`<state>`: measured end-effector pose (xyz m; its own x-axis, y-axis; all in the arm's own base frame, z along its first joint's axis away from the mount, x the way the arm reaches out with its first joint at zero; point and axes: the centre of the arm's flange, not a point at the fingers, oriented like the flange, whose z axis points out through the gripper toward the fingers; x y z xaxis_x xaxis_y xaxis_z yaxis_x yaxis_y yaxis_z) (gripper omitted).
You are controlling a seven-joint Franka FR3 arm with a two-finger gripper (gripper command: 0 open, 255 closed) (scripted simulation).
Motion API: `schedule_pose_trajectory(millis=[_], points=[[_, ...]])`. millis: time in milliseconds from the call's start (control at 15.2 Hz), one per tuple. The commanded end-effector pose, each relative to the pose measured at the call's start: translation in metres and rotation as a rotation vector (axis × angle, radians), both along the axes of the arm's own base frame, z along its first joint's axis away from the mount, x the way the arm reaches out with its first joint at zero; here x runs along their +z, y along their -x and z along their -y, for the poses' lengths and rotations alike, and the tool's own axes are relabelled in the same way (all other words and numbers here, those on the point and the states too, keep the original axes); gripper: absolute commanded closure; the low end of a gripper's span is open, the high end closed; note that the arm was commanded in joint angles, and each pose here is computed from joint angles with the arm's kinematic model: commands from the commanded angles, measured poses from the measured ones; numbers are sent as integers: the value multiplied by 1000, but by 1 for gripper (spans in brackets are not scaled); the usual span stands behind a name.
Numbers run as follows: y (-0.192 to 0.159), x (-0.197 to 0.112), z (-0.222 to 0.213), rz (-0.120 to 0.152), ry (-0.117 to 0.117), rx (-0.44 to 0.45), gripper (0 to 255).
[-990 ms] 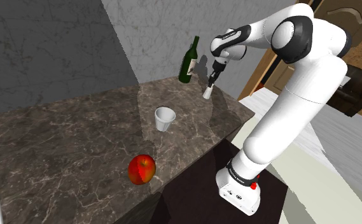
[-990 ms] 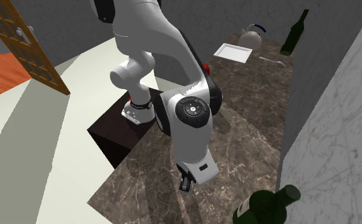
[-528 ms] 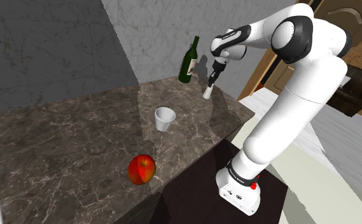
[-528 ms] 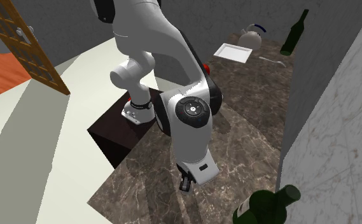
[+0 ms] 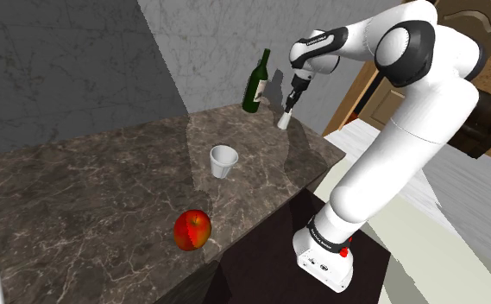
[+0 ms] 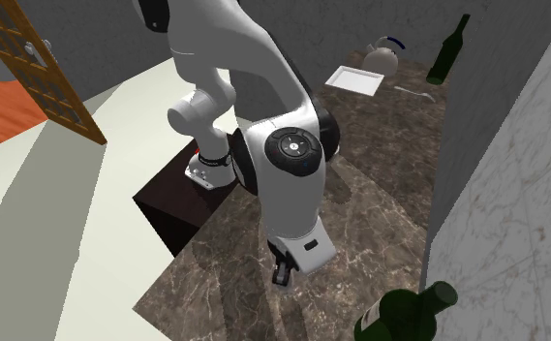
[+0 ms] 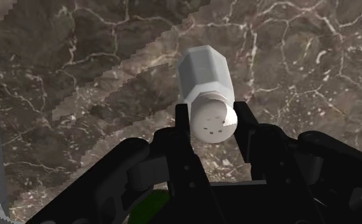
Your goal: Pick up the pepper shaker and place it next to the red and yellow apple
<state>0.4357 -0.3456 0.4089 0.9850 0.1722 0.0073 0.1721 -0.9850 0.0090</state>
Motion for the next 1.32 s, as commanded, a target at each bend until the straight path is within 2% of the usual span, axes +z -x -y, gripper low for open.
schedule_pose_trajectory(millis=[0,1254], points=[[-1,9,-1,0,0,0,255],[-1,109,-1,0,0,0,255]])
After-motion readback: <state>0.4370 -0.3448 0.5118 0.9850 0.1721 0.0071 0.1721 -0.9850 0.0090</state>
